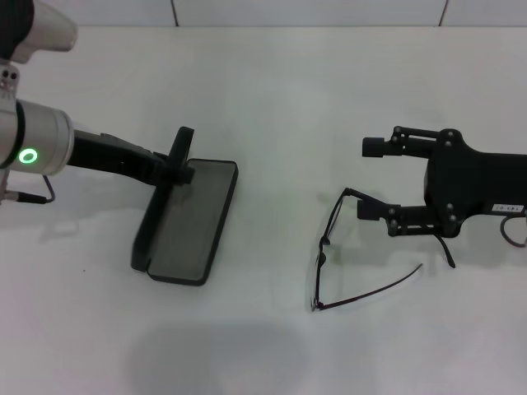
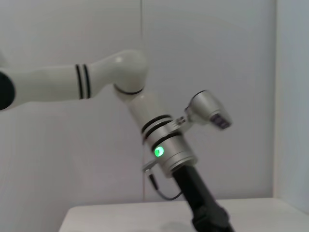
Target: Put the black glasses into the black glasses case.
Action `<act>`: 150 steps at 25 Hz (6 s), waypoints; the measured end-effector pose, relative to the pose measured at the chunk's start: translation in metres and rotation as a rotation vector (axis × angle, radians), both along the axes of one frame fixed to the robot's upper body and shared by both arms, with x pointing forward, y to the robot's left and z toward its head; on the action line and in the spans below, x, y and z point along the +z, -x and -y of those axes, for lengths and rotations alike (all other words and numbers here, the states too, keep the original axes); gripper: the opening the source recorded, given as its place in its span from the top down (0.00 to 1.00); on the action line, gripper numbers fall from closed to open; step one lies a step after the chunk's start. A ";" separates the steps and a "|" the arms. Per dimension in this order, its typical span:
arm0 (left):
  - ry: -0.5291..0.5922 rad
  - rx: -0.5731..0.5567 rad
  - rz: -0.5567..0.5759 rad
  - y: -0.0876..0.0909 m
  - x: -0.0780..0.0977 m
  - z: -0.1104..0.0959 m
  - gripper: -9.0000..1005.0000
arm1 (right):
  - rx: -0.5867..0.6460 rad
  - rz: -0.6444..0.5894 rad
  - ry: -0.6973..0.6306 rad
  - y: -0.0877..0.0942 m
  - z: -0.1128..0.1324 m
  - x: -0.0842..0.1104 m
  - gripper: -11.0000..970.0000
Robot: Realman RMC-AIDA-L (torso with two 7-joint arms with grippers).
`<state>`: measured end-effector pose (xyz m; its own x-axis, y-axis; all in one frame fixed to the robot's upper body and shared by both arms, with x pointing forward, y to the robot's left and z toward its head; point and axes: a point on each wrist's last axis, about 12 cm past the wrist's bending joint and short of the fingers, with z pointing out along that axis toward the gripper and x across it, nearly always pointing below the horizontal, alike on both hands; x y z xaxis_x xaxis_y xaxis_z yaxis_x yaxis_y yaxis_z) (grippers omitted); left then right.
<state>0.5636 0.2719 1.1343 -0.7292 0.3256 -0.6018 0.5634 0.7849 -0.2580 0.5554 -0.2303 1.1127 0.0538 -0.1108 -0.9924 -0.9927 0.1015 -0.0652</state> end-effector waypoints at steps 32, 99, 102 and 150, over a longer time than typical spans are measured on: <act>-0.352 -0.740 0.496 -0.081 0.018 0.119 0.79 | 0.259 0.103 0.081 0.048 -0.031 -0.029 0.27; 0.677 0.014 0.682 0.044 -0.063 0.001 0.27 | 0.718 0.798 1.158 -0.021 -0.190 0.035 0.38; 0.677 0.012 0.683 0.043 -0.063 0.002 0.27 | 0.713 0.800 1.157 -0.021 -0.191 0.033 0.43; 0.934 -0.663 0.363 0.007 0.018 0.094 0.28 | -0.247 0.113 -0.091 -0.028 -0.010 0.031 0.88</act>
<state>0.5564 0.1778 1.1519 -0.3239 -0.0983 -0.9410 0.9445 -0.0906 -0.3156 0.5837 -0.2204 1.1442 0.1466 -0.0450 -0.9882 -0.9243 0.3497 -0.1531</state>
